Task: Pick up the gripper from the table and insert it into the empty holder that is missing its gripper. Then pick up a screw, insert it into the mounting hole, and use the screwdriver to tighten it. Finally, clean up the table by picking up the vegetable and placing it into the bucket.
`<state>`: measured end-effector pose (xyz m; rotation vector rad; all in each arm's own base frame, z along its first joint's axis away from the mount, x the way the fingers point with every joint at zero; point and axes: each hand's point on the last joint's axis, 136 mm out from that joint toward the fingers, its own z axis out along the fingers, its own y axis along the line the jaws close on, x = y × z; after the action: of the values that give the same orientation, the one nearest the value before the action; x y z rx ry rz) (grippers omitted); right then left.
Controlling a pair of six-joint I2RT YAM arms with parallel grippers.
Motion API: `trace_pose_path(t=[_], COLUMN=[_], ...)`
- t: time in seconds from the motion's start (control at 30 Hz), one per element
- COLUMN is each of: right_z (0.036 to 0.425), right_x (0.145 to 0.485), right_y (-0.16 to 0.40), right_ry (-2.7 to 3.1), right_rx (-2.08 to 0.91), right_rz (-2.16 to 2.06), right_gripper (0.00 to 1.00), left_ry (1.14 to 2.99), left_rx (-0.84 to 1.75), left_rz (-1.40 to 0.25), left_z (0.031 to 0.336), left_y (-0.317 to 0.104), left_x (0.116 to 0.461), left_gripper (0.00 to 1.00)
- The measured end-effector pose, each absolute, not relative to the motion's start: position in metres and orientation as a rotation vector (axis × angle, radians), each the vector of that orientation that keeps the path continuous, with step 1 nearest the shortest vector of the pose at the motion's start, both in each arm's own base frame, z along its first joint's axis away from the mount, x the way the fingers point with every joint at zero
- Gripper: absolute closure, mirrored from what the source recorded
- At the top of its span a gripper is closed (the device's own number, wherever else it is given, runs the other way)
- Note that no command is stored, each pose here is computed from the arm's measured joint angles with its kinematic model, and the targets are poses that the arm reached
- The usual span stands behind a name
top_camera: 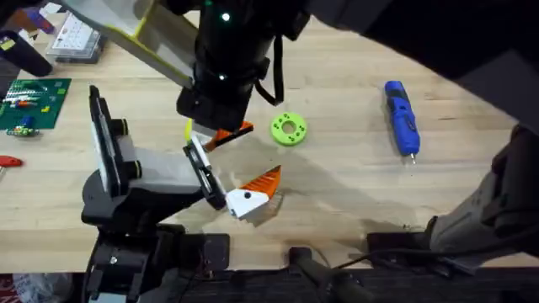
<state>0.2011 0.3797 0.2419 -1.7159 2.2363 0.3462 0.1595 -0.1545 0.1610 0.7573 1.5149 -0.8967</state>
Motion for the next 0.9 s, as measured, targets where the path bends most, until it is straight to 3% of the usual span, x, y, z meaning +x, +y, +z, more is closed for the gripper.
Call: trace_pose_path(t=[0.9], right_z=[0.2338], right_x=[0.2020], right_y=[0.3811], right_ry=[2.241], right_rx=[-1.744], right_rz=[0.333], right_gripper=[0.998], left_ry=[1.515], left_rx=[0.757], left_rz=[-0.897], left_z=[0.1610], left_y=[-0.1545], left_x=[0.1595], left_gripper=[0.006])
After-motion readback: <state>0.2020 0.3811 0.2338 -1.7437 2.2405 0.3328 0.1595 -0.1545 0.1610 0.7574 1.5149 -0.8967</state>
